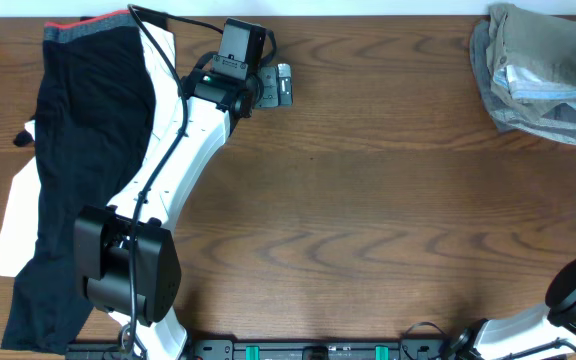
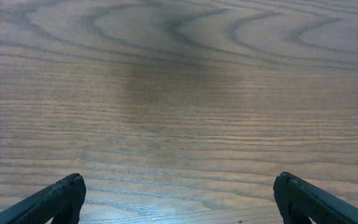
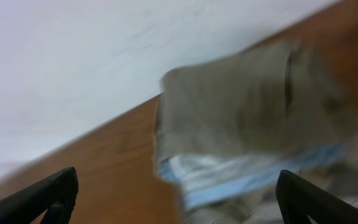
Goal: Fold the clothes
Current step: 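Lower the pants onto the grey stack at top right and release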
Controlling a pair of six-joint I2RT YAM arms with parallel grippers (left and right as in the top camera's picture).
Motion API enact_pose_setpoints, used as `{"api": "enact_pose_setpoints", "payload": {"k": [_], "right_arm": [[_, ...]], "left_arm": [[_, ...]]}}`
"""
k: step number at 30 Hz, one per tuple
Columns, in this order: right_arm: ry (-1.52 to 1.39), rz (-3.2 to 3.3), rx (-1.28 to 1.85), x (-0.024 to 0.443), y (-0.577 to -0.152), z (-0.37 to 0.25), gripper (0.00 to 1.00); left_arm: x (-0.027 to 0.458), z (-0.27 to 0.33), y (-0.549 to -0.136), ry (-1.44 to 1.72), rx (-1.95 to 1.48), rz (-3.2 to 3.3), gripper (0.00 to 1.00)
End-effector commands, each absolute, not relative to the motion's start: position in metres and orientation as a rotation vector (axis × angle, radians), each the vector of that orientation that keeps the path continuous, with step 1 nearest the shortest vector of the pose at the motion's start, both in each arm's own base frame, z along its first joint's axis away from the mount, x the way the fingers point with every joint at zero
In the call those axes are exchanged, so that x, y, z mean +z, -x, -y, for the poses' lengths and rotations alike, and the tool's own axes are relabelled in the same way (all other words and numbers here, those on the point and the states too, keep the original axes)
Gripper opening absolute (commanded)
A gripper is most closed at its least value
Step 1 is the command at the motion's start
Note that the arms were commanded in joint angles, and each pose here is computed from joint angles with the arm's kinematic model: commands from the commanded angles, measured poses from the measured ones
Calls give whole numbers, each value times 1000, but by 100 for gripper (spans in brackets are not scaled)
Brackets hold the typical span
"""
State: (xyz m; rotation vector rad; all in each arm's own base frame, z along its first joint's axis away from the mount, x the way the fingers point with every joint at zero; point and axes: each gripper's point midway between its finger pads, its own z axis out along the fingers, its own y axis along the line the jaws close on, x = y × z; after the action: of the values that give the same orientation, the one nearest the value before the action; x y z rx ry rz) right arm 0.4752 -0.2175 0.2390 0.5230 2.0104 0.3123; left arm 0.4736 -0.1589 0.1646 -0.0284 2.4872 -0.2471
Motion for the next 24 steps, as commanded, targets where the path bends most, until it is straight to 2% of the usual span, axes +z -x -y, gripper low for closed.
{"api": "enact_pose_setpoints", "payload": {"k": [1,6,14,20,24], "right_arm": [[-324,-2081,-76,224,-495,225,99],[-193,-1978,-281,216,-540,229,99],[-173,-1817,-337,178,-583,249,99],[-193,-1826,-348,121,-590,266,99],[-257,-1898,-330,65,-581,282,99]], "left_arm": [[156,153,-475,20,-212,-2501,98],[156,153,-475,20,-212,-2501,98],[156,153,-475,21,-212,-2501,98],[151,153,-475,21,-208,-2511,98],[141,154,-475,20,-200,-2532,98]]}}
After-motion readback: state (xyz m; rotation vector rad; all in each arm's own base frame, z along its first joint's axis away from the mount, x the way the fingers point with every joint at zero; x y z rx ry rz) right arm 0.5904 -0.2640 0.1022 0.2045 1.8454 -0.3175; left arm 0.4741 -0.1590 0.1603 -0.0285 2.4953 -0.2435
